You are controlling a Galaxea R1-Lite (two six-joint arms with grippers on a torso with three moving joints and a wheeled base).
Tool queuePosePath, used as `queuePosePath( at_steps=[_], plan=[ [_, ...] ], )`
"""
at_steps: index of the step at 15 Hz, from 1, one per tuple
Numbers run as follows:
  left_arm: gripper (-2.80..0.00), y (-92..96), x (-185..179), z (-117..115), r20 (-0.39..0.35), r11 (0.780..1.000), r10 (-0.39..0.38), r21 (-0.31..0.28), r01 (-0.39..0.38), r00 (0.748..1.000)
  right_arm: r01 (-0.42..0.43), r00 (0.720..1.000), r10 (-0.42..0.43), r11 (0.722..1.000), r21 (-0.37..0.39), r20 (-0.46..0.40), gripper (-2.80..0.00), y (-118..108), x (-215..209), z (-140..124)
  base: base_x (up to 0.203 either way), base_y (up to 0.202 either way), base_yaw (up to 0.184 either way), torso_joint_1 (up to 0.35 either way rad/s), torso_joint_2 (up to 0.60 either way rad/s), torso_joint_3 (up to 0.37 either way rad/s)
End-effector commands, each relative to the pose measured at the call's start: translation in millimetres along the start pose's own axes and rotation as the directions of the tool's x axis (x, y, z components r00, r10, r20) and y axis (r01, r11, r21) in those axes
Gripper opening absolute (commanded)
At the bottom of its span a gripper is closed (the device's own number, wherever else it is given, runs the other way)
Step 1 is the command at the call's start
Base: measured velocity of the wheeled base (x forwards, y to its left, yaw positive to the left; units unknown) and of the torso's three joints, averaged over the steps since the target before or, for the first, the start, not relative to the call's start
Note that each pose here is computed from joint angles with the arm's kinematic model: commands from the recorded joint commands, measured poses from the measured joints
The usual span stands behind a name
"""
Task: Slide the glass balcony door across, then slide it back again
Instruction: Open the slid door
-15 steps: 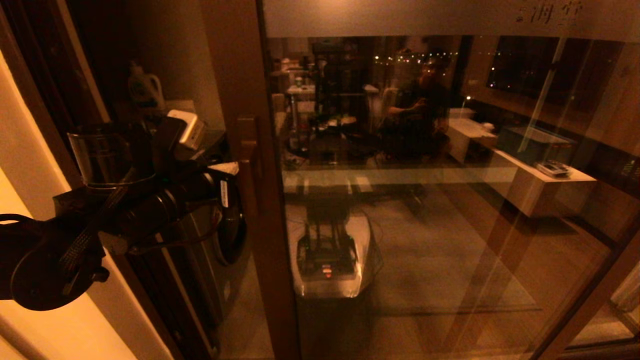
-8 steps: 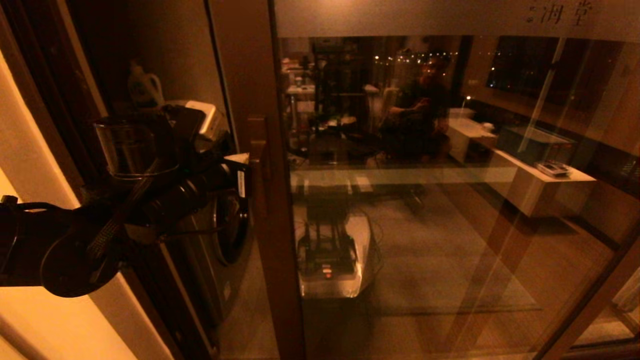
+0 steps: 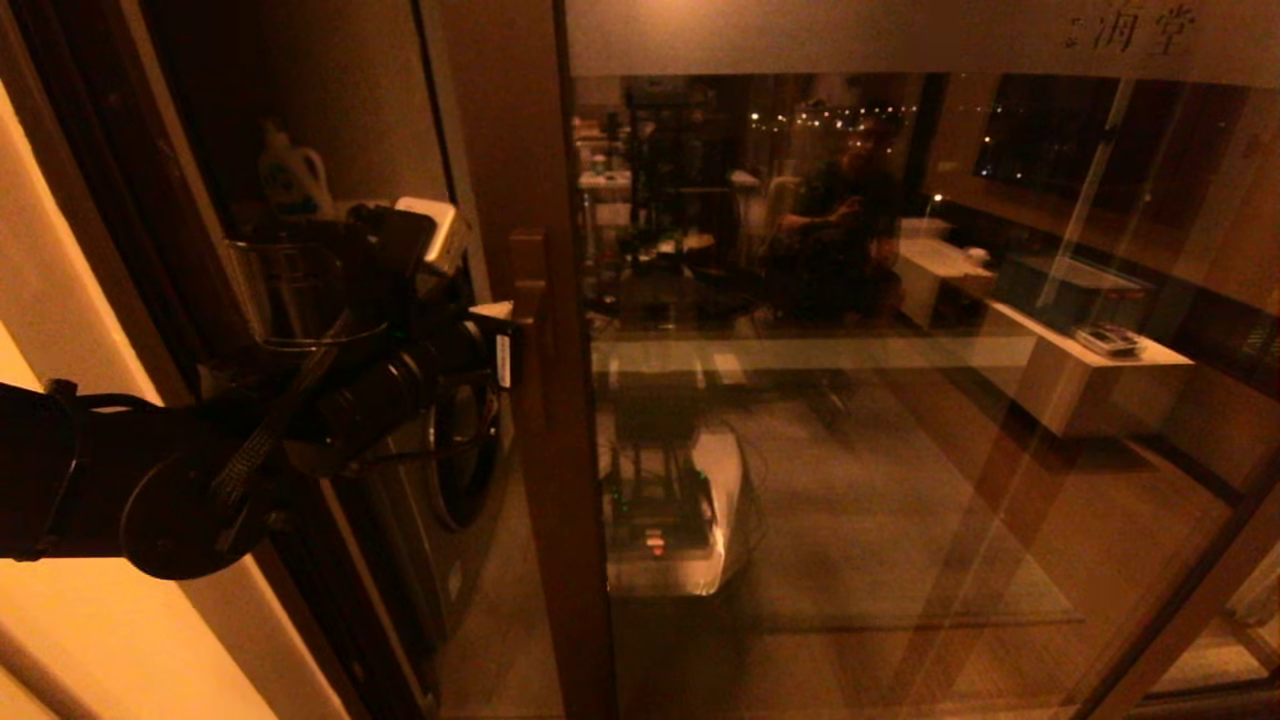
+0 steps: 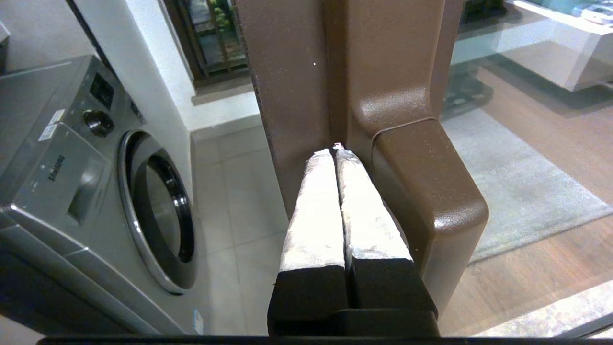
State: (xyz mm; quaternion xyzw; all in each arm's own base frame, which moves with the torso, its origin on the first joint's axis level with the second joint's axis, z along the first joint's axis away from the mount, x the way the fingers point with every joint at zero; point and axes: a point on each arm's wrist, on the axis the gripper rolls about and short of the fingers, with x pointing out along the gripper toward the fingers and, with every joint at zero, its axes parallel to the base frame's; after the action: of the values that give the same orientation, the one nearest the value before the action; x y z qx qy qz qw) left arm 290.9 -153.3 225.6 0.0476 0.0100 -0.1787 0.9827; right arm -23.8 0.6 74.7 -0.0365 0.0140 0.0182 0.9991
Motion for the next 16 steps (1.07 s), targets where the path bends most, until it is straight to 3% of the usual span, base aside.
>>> queuePosePath(
  at_steps=[1,16],
  plan=[
    [-2.80,-4.6,3,3,0.015,1.000,-0.002,-0.001,0.002,1.000,-0.002,1.000,0.002,1.000,0.000,-0.001,-2.80,0,0,0,0.000,0.000,0.000,0.000,0.00,0.000],
    [-2.80,-34.6,12,7,0.034,0.999,-0.051,0.014,0.051,0.998,0.000,1.000,0.000,1.000,0.000,-0.001,-2.80,0,0,0,0.000,0.000,0.000,0.000,0.00,0.000]
  ],
)
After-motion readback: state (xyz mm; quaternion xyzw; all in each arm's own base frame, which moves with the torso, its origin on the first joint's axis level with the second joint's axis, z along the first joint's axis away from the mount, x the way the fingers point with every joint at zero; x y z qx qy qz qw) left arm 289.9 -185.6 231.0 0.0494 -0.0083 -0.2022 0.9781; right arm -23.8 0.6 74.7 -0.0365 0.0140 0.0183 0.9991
